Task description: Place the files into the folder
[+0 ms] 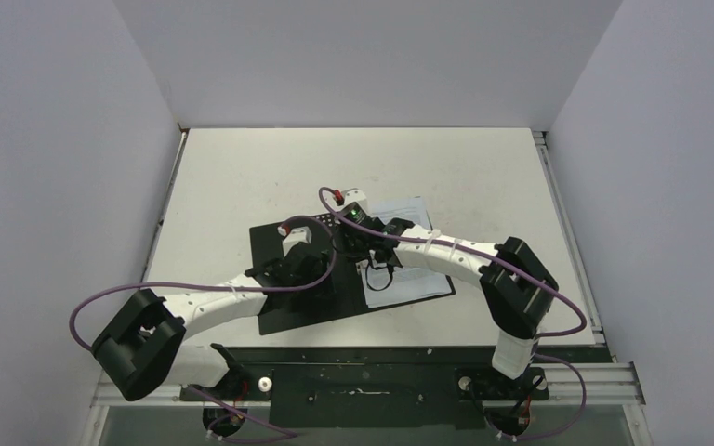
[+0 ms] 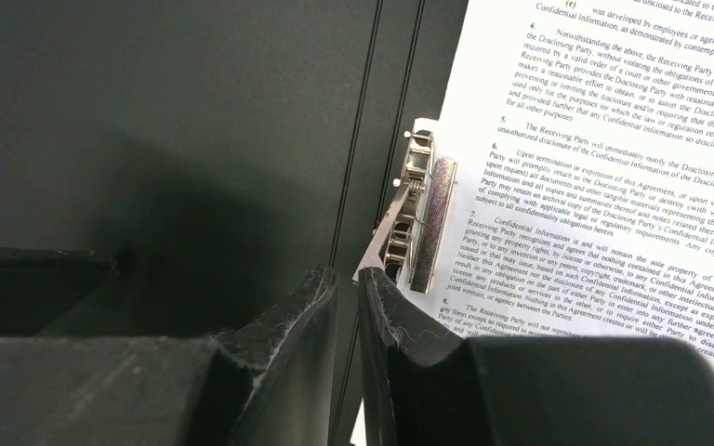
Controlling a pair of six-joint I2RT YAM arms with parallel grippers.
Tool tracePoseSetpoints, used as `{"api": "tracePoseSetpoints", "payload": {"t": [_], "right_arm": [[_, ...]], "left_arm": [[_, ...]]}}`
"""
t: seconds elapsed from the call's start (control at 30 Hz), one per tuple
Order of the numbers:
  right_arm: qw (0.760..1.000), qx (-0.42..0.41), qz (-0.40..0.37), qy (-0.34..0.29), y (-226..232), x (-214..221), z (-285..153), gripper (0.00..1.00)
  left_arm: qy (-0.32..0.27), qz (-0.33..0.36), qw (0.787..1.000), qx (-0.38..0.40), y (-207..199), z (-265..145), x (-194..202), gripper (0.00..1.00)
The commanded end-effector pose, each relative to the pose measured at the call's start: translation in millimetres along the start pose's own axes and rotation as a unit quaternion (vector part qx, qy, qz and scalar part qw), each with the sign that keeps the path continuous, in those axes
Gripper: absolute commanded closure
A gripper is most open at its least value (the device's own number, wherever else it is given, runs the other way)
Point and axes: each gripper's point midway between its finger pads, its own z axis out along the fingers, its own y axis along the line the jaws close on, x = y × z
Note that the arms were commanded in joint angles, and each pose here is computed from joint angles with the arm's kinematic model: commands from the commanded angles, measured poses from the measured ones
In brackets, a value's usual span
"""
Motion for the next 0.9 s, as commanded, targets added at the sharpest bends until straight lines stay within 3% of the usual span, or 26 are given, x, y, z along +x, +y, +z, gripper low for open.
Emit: {"api": "tracePoseSetpoints", "payload": {"t": [0.0,0.43,0.87], "right_arm": [[1.0,0.021,-0.019,-0.003,-3.6,0.0,3.9,0.84],[0.997,0.048,-0.052,0.033,-16.8,32.1,6.0,0.94],[0.988,0.107,-0.082,0.077,-41.5,81.7,14.6,0.95]], "left_arm": [[0.024,-0.005,1.0,-0.011,3.0,3.0,11.3,0.15],[0.036,-0.031,0.999,-0.005,-1.0,7.5,16.1,0.15],[0.036,-0.079,0.996,0.003,6.8,9.7,14.5,0.15]]}}
